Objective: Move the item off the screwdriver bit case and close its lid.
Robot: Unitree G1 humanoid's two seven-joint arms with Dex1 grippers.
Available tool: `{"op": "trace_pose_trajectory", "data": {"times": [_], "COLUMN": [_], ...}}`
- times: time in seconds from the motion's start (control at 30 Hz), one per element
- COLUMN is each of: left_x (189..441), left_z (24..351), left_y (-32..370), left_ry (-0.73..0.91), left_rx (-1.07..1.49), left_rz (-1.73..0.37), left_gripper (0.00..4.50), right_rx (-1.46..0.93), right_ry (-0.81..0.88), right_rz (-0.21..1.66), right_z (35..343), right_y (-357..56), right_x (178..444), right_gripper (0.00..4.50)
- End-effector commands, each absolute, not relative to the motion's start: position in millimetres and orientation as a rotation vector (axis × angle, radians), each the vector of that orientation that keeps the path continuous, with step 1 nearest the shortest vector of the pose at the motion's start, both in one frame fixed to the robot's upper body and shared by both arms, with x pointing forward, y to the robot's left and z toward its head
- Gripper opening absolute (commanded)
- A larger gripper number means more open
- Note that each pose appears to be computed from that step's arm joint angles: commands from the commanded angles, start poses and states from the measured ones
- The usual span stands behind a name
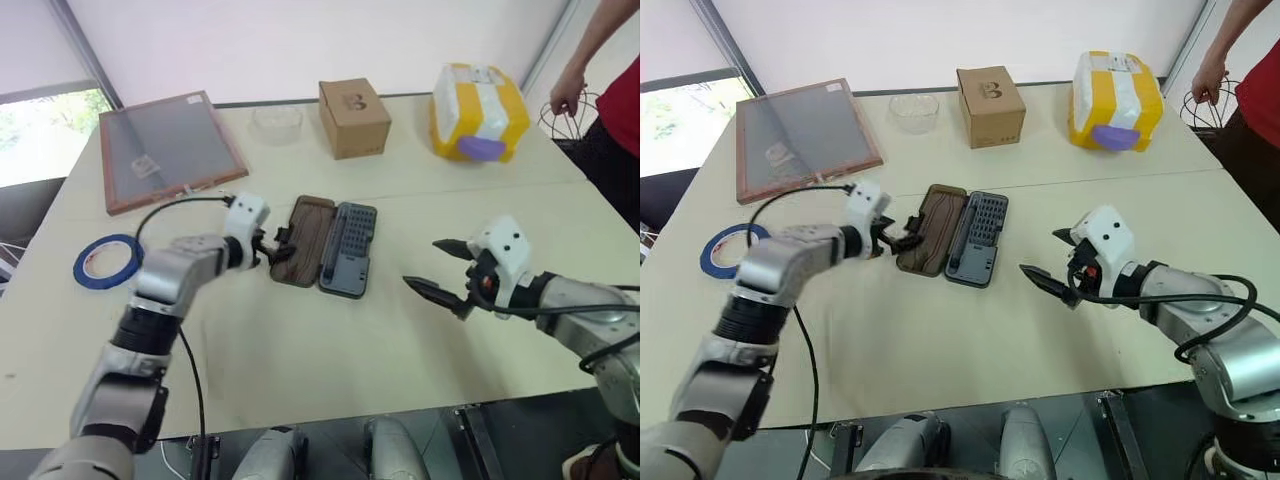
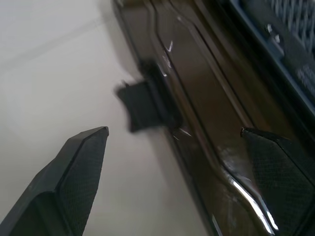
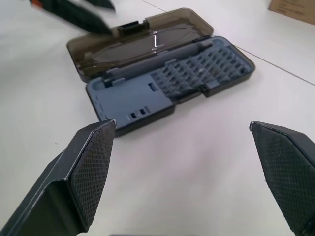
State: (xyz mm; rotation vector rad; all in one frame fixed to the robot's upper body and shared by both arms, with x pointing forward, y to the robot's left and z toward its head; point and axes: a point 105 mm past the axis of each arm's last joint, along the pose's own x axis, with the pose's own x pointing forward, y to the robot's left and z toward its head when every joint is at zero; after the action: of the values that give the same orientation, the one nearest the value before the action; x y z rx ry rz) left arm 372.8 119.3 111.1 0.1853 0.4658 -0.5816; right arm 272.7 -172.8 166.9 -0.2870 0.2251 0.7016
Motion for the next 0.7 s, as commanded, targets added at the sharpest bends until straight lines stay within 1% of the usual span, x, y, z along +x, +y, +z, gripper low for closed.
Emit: {"op": "trace_pose_trajectory", "data": {"times": [0.03, 0.13, 0.27, 0.3, 0.4, 0.47, 0.6, 0.63, 0.7], "left_x": [372.8, 373.1, 373.6, 371.8, 367.0, 364.2, 359.9, 359.4, 358.9], "left_z": [115.8, 107.3, 104.1, 101.5, 95.6, 91.4, 84.3, 83.5, 82.4], "left_y": [122.9, 131.5, 139.1, 139.6, 139.7, 141.3, 144.8, 145.2, 145.4], "left_ry": [0.432, 0.442, 0.450, 0.462, 0.491, 0.511, 0.541, 0.543, 0.545], "left_rx": [0.270, 0.300, 0.283, 0.277, 0.268, 0.270, 0.271, 0.270, 0.269], "left_rz": [-0.523, -0.467, -0.432, -0.442, -0.466, -0.467, -0.463, -0.463, -0.464], "left_gripper": [4.48, 4.48, 4.48, 4.24, 3.25, 2.36, 0.35, 0.05, 0.05], "right_rx": [-0.298, -0.289, -0.283, -0.282, -0.283, -0.286, -0.290, -0.291, -0.293], "right_ry": [0.167, 0.164, 0.164, 0.164, 0.167, 0.170, 0.173, 0.174, 0.176], "right_rz": [0.686, 0.680, 0.678, 0.678, 0.677, 0.676, 0.677, 0.677, 0.678], "right_z": [177.1, 175.0, 173.4, 173.1, 172.6, 172.6, 172.1, 172.0, 171.6], "right_y": [-169.6, -168.7, -168.0, -168.0, -169.2, -170.4, -171.3, -171.5, -172.0], "right_x": [270.3, 268.8, 268.1, 268.0, 268.1, 268.1, 268.4, 268.4, 268.3], "right_gripper": [4.50, 4.50, 4.50, 4.50, 4.50, 4.50, 4.50, 4.50, 4.50]}}
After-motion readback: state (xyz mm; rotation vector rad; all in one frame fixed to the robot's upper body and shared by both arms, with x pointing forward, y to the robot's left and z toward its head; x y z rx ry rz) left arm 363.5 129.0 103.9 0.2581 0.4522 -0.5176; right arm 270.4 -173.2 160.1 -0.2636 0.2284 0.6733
